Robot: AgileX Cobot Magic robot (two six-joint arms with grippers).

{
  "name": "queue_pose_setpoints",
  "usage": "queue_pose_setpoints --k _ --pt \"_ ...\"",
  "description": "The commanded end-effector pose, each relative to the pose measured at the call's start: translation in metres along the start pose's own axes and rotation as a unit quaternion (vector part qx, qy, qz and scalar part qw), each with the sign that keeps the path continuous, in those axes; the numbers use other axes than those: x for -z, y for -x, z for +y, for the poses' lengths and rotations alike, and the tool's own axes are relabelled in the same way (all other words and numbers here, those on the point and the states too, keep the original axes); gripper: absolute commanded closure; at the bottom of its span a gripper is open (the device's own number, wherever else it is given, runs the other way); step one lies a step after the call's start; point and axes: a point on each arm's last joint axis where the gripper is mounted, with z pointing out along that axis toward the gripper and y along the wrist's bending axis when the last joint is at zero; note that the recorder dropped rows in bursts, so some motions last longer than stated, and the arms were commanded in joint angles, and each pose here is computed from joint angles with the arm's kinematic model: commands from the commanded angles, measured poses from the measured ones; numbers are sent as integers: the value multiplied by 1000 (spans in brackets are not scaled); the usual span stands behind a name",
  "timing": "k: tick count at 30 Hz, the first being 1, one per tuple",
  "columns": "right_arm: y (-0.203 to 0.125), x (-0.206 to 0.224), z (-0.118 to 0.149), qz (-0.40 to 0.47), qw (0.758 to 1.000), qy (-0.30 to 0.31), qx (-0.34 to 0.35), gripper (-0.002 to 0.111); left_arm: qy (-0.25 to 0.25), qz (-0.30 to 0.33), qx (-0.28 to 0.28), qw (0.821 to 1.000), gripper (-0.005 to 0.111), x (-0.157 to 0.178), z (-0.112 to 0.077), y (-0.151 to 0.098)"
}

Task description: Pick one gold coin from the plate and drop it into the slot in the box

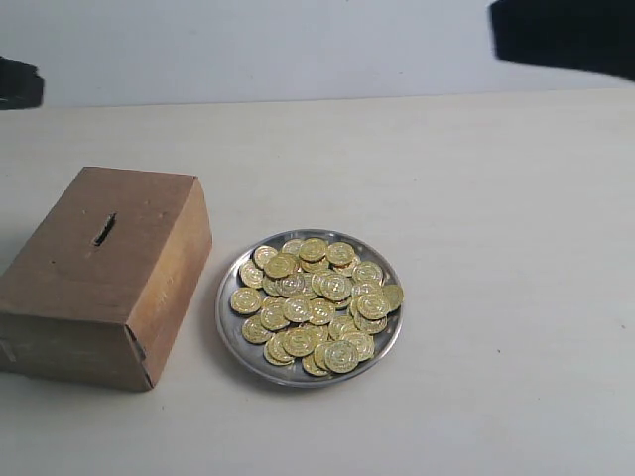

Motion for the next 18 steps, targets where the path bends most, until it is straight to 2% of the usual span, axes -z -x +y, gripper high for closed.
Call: queue_pose_setpoints --k 1,3,8,11,15,18 --pt "-24 34 8 -56 998 3 4 108 9 -138 -3 990 107 52 -7 -28" --pt "-36 40 9 -94 996 2 -12 108 7 -177 11 984 107 69 -10 -47" --pt "-71 44 4 -176 983 -6 -53 108 -9 -209 35 977 107 85 -15 -91" --pt "-104 35 -3 -194 980 -27 -45 108 -12 -218 35 975 107 86 -16 -119" --pt "-126 31 -7 -199 979 -42 -32 108 -32 -232 65 970 107 85 -18 -139" --pt "-147 25 -14 -210 975 -68 -24 108 -58 -238 69 967 107 76 -20 -165"
